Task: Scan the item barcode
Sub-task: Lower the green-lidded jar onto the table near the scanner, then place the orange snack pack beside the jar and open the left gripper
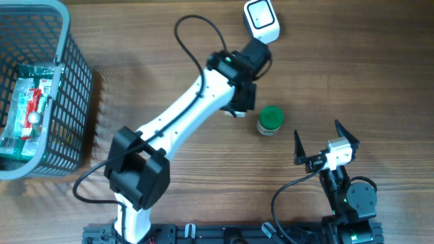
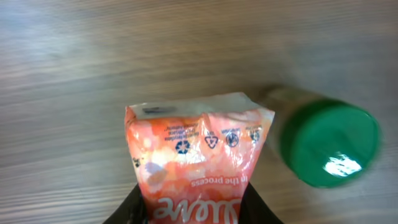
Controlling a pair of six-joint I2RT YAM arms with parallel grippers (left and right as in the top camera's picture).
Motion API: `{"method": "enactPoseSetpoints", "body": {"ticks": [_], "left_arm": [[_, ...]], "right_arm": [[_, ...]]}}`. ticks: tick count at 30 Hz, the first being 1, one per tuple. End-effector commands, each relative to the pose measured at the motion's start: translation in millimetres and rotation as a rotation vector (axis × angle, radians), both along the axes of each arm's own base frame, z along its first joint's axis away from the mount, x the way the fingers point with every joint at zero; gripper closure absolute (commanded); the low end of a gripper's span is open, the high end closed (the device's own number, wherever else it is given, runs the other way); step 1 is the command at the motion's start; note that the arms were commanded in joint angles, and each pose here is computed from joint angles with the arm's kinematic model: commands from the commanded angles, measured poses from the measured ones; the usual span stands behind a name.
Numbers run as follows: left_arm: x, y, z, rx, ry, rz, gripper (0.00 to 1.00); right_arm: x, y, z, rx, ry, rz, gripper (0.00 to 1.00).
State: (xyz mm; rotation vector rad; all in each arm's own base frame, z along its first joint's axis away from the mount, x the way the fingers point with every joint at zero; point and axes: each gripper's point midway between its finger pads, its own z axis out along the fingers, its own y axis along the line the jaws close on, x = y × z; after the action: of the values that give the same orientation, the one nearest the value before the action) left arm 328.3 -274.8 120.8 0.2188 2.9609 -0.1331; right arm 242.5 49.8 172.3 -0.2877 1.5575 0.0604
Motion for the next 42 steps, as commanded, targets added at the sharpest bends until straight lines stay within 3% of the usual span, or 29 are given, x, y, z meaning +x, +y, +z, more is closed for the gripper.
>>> {"method": "enactPoseSetpoints", "body": {"ticks": [1,11,18,19,21,26,28,30,31,33,35,39,42], "left_arm": [[18,42,-3,0.096,-0.041,0.069,0.78],[9,52,-88,0.088,-0.042,0.111,0.82],[5,55,-116,0.069,-0.064,0.112,0.74],[5,55,-117,0.065,-0.068,0.113,0.69],[6,54,-117,0.052,-0.062,0.112,0.38],[13,52,-83,-0.103,0.002,0.144,0.25],[16,53,-69,-0.199,0.032,0.167,0.0],[20,56,-56,-0.321,0.072,0.146,0.0],[22,60,-55,-0.346,0.083,0.142,0.07],[25,78,-60,-0.343,0.103,0.189,0.32],[23,86,-69,-0.334,0.122,0.21,0.46],[15,80,-90,-0.327,0.137,0.195,0.47],[11,75,-97,-0.33,0.133,0.19,0.58]], "right_arm": [[0,1,1,-0.011,-0.007,0.011,0.0],[0,1,1,-0.011,-0.007,0.011,0.0],[0,1,1,-0.011,-0.007,0.011,0.0],[0,1,1,-0.011,-0.007,0.011,0.0],[0,1,1,-0.011,-0.007,0.011,0.0],[0,1,1,-0.011,-0.007,0.011,0.0],[0,1,1,-0.011,-0.007,0.011,0.0],[0,1,1,-0.011,-0.007,0.011,0.0],[0,1,1,-0.011,-0.007,0.011,0.0],[0,1,1,-0.011,-0.007,0.011,0.0],[0,1,1,-0.011,-0.007,0.011,0.0],[0,1,1,-0.011,-0.007,0.011,0.0],[0,1,1,-0.011,-0.007,0.011,0.0]]}}
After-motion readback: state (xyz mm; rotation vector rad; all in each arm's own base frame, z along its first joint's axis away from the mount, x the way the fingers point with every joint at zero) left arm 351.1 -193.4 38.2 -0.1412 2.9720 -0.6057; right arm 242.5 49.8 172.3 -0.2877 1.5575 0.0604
